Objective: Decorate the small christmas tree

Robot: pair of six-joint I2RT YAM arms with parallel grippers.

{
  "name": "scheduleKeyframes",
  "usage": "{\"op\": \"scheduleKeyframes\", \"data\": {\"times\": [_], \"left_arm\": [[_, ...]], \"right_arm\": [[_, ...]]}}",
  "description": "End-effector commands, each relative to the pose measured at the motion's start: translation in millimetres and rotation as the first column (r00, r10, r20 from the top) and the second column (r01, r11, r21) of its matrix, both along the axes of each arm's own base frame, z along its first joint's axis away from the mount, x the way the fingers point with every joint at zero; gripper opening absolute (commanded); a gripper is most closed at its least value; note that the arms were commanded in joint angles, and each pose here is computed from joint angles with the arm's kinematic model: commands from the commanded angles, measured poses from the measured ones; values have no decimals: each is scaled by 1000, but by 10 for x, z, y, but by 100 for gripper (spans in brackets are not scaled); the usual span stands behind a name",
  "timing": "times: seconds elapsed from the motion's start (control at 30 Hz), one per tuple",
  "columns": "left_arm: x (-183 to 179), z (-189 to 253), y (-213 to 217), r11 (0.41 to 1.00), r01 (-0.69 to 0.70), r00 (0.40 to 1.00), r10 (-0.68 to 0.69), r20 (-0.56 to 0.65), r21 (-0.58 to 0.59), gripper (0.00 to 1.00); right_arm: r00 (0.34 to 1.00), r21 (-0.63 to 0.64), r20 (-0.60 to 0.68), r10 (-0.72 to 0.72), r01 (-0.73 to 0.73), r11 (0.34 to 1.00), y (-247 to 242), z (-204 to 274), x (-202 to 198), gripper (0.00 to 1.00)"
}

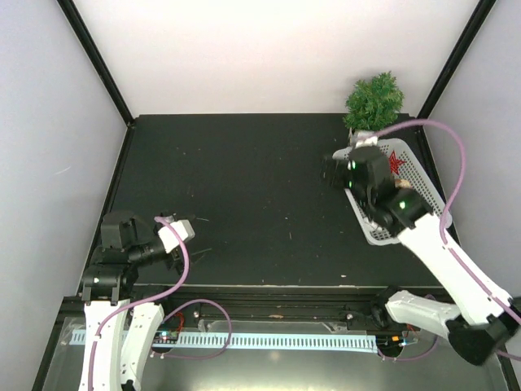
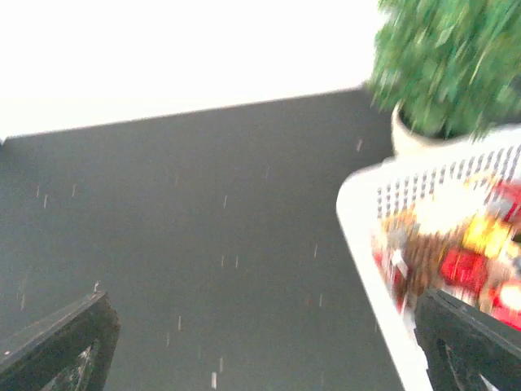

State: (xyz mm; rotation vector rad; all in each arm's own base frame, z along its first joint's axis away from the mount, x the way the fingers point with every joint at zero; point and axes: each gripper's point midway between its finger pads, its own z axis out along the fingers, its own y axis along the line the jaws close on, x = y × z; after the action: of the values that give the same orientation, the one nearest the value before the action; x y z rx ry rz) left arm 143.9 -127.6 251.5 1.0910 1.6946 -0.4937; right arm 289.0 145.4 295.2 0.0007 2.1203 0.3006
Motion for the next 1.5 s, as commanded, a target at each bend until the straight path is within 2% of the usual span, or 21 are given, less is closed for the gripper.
{"op": "scheduleKeyframes", "data": {"times": [0.0, 0.17, 0.27, 0.33, 0.5, 0.7, 0.93, 1.1, 1.47], "left_arm": [[31, 75, 13, 1000, -19, 1000, 19, 20, -13, 99], [17, 81, 11, 1000, -17, 999, 18, 28, -13, 99], [22, 93, 20, 1000, -27, 999, 28, 36, -14, 99], [33, 94, 27, 999, -34, 999, 35, 37, -14, 99], [82, 93, 38, 998, -56, 998, 56, 27, -16, 99], [268, 90, 142, 987, -162, 987, 162, 4, -20, 99], [317, 37, 125, 987, -158, 986, 158, -55, 6, 99], [304, 32, 112, 989, -147, 987, 148, -64, 11, 99], [287, 32, 78, 992, -129, 990, 130, -62, 11, 99]], "right_arm": [[966, 25, 210, -151, 149, 989, -188, 839, 693, 100], [936, 76, 258, -238, 226, 971, -556, 1327, 1462, 99], [920, 37, 266, -286, 287, 957, -795, 1442, 1830, 99], [912, 19, 258, -319, 326, 945, -976, 1402, 2055, 99], [897, 112, 242, -369, 352, 929, -1451, 1146, 2494, 95], [902, 69, 241, -359, 353, 933, -1655, 884, 2916, 94], [918, 76, 241, -315, 306, 949, -1688, 690, 3284, 90], [917, 95, 212, -337, 323, 941, -1770, 506, 3443, 77], [918, 76, 196, -343, 335, 939, -1874, 356, 3498, 54]]}}
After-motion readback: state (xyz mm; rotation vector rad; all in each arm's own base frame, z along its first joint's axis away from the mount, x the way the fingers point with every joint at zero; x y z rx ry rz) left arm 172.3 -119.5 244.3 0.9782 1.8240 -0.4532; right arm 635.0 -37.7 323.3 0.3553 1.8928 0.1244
